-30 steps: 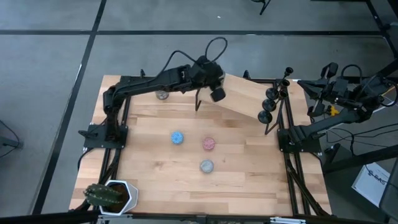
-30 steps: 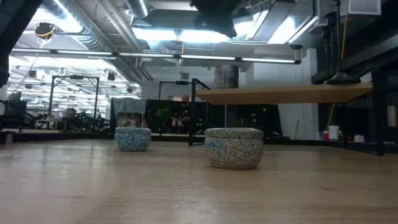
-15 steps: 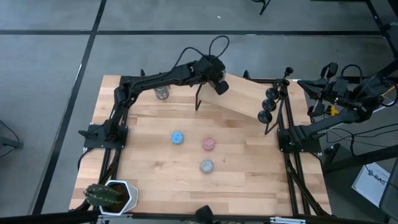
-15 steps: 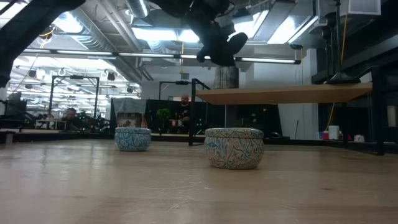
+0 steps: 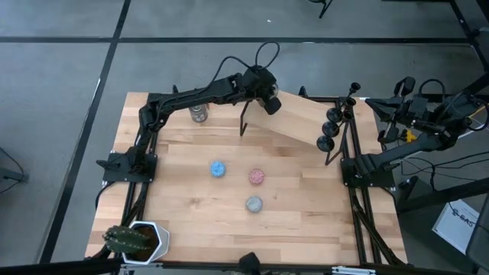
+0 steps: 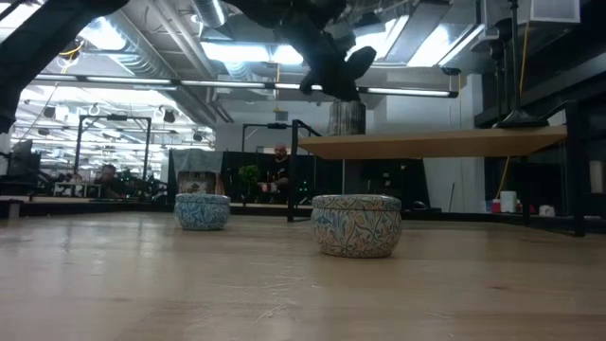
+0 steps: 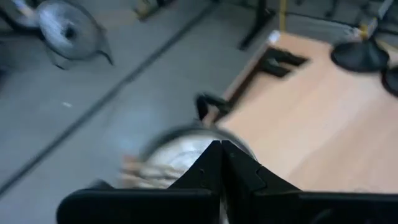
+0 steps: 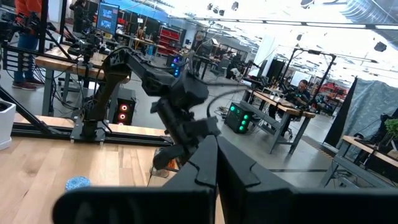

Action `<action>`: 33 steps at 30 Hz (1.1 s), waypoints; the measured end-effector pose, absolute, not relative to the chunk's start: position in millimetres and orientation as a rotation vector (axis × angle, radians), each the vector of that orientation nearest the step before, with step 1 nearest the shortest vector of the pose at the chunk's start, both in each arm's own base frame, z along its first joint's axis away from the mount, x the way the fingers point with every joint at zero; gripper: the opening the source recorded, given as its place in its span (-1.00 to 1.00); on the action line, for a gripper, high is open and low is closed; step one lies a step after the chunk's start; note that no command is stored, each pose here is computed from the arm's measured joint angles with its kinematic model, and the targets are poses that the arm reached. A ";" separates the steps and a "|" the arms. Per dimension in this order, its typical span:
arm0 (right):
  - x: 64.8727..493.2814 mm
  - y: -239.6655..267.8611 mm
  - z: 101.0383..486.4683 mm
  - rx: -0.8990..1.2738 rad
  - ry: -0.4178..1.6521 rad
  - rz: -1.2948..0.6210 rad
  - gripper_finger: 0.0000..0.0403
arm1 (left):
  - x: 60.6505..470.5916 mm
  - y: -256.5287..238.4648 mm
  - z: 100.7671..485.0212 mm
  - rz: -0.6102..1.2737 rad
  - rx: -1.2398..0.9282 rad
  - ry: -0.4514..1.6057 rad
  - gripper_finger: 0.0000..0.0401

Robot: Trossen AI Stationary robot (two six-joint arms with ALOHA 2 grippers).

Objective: Pick & Place candle stick holders
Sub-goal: Put the bottom silver scented candle on the shelf, then align the silver scented candle with the other silver scented candle on the shelf

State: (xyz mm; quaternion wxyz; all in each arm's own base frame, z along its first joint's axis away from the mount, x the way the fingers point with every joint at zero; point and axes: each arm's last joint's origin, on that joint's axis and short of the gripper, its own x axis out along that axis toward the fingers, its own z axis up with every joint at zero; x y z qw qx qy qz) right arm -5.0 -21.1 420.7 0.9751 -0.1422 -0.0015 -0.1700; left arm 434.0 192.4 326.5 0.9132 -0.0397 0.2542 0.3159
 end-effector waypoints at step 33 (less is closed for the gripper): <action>-5.0 -21.0 420.6 -0.287 -0.003 -0.343 -0.97 | 351.3 86.9 341.2 0.756 -0.041 1.214 -0.66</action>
